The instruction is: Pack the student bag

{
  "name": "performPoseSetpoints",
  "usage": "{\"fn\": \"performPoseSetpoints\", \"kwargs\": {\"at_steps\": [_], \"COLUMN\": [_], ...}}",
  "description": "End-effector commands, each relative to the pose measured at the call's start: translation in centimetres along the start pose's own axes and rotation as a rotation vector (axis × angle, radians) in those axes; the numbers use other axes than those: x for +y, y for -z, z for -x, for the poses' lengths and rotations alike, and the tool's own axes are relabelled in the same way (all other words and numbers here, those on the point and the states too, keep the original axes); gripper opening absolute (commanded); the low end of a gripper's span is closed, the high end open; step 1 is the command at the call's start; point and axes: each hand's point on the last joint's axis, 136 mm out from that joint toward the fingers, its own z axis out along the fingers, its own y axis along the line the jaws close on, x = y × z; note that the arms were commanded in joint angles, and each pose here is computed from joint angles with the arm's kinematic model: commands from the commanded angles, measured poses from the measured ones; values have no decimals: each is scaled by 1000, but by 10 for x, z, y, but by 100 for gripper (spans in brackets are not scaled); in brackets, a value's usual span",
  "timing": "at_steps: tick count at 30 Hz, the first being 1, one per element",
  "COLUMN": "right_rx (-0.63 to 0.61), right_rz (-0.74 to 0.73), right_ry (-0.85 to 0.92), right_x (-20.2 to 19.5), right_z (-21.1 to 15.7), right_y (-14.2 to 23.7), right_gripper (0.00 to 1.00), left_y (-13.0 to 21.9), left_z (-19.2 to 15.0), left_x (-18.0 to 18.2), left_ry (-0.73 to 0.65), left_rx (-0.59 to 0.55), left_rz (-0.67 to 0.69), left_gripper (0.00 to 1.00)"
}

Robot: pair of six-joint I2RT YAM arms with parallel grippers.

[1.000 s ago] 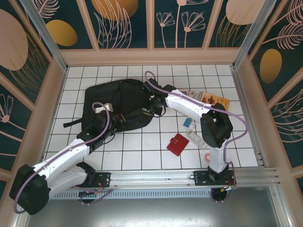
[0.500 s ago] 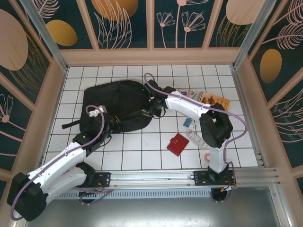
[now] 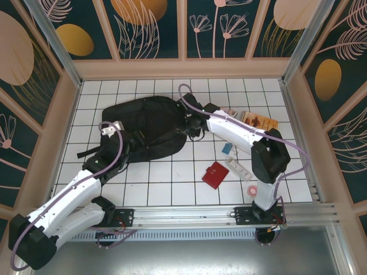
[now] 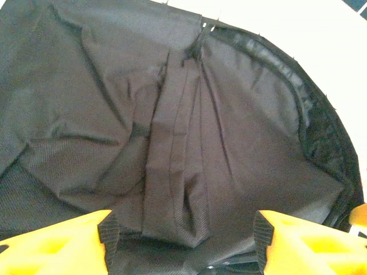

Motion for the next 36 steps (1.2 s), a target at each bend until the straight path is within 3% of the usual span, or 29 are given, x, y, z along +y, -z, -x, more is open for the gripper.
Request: {"fn": "performPoseSetpoints", "kwargs": {"at_steps": [1, 6, 11, 15, 18, 23, 29, 36], "right_rx": [-153, -189, -208, -209, -198, -188, -168, -163], "right_rz": [-11, -28, -6, 16, 28, 46, 91, 75], "right_ry": [82, 90, 25, -8, -22, -33, -42, -26], "right_x": [3, -6, -33, -53, -63, -70, -69, -72], "right_z": [41, 77, 98, 97, 90, 81, 70, 70], "right_y": [44, 51, 67, 80, 83, 82, 78, 73], "right_gripper": [56, 55, 55, 54, 54, 54, 53, 53], "left_y": [5, -28, -74, -95, -100, -115, -138, -136], "left_z": [25, 26, -10, -39, -54, -84, -94, -112], "left_x": [-13, -73, -146, -178, -184, -168, -138, -135], "left_ry": [-108, -229, -343, -408, -464, -576, -647, -626], "left_rx": [-42, 58, 294, 432, 499, 619, 648, 684], "left_rz": [17, -93, -300, -432, -480, -453, -299, -334], "left_gripper": [66, 68, 68, 65, 64, 63, 55, 54]}}
